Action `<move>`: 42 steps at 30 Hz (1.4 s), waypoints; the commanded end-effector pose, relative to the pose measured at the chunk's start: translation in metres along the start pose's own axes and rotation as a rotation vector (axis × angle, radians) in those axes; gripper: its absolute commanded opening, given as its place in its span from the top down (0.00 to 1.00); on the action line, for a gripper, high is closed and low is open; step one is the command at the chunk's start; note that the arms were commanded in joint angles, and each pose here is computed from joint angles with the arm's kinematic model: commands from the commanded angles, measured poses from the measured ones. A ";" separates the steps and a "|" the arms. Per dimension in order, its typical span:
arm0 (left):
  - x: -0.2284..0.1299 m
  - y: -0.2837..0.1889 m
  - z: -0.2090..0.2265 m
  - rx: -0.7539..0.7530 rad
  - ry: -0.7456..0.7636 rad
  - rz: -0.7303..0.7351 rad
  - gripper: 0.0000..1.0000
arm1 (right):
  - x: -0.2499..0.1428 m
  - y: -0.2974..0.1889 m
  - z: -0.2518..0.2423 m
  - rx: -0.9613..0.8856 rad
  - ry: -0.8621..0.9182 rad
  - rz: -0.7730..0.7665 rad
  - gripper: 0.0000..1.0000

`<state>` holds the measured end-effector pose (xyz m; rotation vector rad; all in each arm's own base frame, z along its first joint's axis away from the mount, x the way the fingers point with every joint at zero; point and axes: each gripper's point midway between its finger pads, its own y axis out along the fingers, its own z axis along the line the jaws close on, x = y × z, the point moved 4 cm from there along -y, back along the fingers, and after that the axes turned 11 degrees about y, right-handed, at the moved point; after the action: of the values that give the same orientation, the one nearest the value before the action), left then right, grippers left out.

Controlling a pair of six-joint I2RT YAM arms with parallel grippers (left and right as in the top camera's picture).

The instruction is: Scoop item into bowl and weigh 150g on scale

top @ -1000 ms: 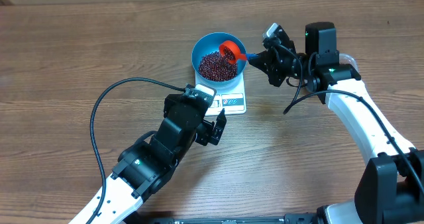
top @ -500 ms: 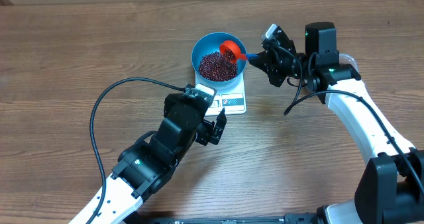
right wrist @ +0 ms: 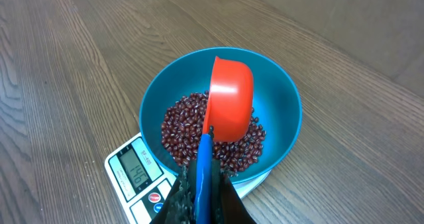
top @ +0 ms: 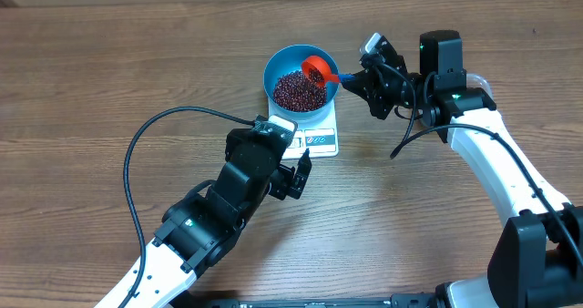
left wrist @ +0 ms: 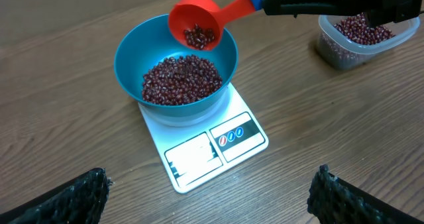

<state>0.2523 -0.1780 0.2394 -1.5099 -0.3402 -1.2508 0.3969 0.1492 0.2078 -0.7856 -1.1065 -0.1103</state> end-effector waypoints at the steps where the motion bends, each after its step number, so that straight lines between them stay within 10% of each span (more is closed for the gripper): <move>1: 0.006 -0.005 0.003 0.004 -0.010 -0.027 0.00 | -0.002 0.002 0.000 0.007 -0.003 0.003 0.96; 42: 0.006 -0.005 0.003 0.004 -0.011 -0.028 0.00 | -0.006 0.002 -0.004 -0.028 0.011 0.025 0.96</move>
<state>0.2524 -0.1780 0.2395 -1.5100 -0.3409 -1.2512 0.3975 0.1462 0.2042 -0.8171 -1.0904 -0.1118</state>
